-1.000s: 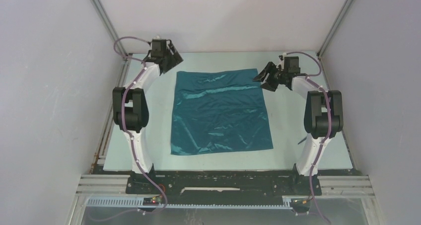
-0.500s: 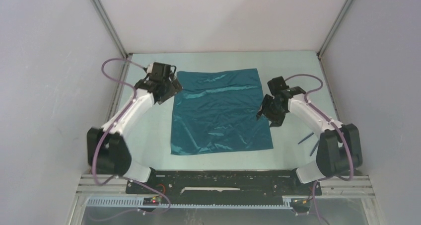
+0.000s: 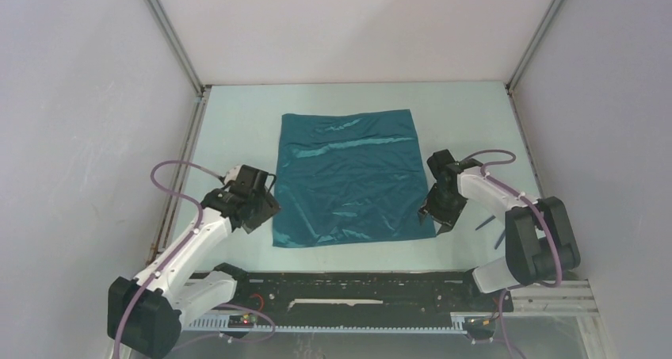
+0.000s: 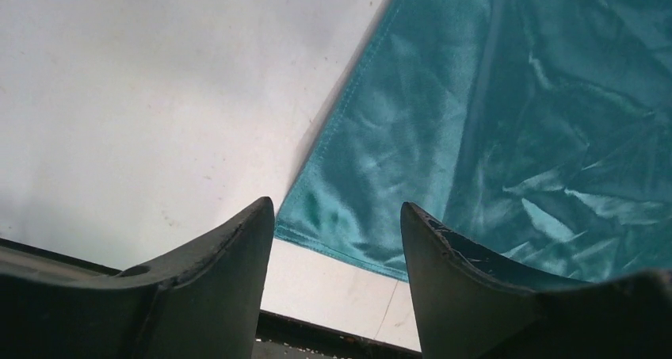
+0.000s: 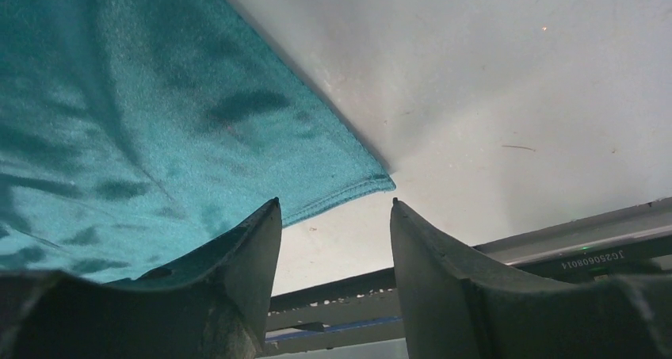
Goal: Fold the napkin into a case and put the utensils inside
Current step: Flatten out the crumpled napkin at the center of the board.
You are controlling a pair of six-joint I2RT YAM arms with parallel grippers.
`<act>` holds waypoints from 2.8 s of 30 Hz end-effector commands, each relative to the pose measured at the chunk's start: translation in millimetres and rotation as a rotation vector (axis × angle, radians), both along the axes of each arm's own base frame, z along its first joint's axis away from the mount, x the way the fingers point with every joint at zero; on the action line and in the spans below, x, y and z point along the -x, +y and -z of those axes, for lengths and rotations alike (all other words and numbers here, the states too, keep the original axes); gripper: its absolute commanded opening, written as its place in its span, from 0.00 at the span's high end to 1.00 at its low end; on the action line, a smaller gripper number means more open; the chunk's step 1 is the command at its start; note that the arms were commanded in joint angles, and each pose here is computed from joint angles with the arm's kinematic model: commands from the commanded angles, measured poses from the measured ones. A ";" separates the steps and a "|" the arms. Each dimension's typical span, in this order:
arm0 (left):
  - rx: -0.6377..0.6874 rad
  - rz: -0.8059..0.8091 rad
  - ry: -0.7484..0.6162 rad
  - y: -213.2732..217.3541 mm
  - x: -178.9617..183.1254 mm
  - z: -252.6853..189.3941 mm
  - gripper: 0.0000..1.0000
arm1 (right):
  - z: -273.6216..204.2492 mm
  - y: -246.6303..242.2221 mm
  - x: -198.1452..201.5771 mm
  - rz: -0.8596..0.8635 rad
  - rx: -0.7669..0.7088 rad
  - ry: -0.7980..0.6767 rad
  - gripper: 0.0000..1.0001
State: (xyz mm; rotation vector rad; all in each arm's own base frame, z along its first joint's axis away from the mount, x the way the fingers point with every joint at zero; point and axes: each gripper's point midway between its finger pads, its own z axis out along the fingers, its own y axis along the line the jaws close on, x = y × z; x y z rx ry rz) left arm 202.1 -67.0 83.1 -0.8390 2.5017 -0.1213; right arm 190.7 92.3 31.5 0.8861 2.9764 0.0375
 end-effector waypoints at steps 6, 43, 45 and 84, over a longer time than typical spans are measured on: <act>0.033 -0.004 0.006 -12.6 -2.9 -1.1 0.34 | 23.0 -10.0 1.1 0.080 0.022 0.033 0.39; 0.023 -0.291 0.349 -19.9 62.3 55.3 0.36 | 23.3 -6.2 -10.3 0.149 -0.016 -0.114 1.00; 0.036 -0.309 0.342 -20.9 63.0 54.9 0.34 | 19.3 -6.9 -12.8 0.148 -0.013 -0.137 1.00; 0.032 -0.394 0.378 -32.6 58.6 68.0 0.37 | 16.3 -3.1 -14.4 0.101 -0.037 -0.170 1.00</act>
